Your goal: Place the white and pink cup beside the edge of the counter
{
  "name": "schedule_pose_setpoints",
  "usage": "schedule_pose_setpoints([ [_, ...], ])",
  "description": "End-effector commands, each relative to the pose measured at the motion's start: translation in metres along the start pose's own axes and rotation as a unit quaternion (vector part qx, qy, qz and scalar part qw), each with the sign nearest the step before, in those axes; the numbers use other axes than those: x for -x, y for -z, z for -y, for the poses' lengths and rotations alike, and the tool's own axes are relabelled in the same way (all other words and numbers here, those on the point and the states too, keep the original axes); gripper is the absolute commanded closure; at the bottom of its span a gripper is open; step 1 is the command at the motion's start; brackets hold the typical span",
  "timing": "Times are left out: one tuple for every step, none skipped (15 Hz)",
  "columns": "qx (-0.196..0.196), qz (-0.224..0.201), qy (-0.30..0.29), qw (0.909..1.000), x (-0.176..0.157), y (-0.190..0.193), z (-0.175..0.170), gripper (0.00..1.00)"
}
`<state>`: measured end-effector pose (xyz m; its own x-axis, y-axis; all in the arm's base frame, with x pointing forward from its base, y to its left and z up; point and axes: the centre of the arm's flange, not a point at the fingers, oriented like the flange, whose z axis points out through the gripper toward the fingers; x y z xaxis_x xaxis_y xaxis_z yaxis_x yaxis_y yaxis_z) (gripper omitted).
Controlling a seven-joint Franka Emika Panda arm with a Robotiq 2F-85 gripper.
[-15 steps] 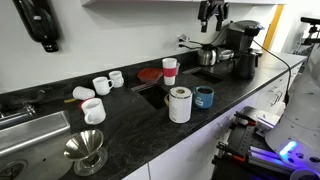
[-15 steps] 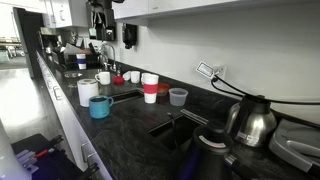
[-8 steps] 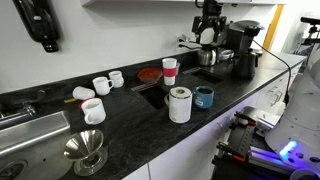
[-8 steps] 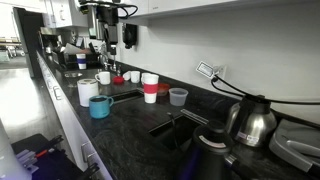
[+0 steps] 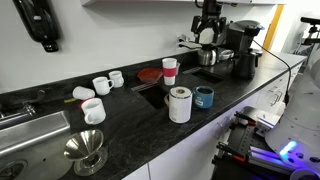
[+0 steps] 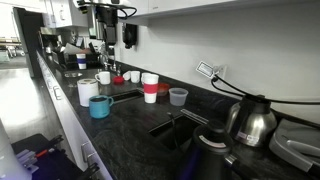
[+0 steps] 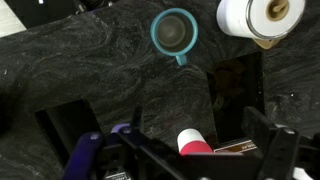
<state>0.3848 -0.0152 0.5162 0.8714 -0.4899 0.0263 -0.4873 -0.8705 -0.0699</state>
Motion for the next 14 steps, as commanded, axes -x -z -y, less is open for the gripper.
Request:
schedule_pose_setpoints([
  [-0.045,0.007,-0.058,0.9973,-0.008,-0.017,0.004,0.0],
  [-0.054,0.0,-0.073,0.9959,-0.012,-0.024,0.007,0.0],
  [-0.061,-0.007,-0.089,0.9941,-0.016,-0.031,0.01,0.0],
  [-0.063,-0.02,-0.103,0.9925,-0.02,-0.039,0.011,0.0],
  [-0.059,-0.034,-0.12,0.9905,-0.025,-0.046,0.012,0.0],
  [-0.043,-0.056,-0.142,0.9874,-0.03,-0.055,0.011,0.0],
  [-0.035,-0.069,-0.16,0.984,-0.033,-0.064,0.011,0.0],
  [-0.034,-0.073,-0.174,0.9815,-0.035,-0.073,0.012,0.0],
  [-0.043,-0.05,-0.146,0.9871,-0.032,-0.062,0.009,0.0],
  [-0.039,-0.056,-0.157,0.9853,-0.034,-0.07,0.009,0.0],
  [-0.038,-0.057,-0.162,0.9845,-0.034,-0.073,0.01,0.0],
  [-0.038,-0.059,-0.164,0.984,-0.034,-0.073,0.01,0.0],
  [-0.039,-0.06,-0.165,0.9838,-0.034,-0.072,0.01,0.0],
  [-0.039,-0.061,-0.165,0.9837,-0.034,-0.071,0.01,0.0],
])
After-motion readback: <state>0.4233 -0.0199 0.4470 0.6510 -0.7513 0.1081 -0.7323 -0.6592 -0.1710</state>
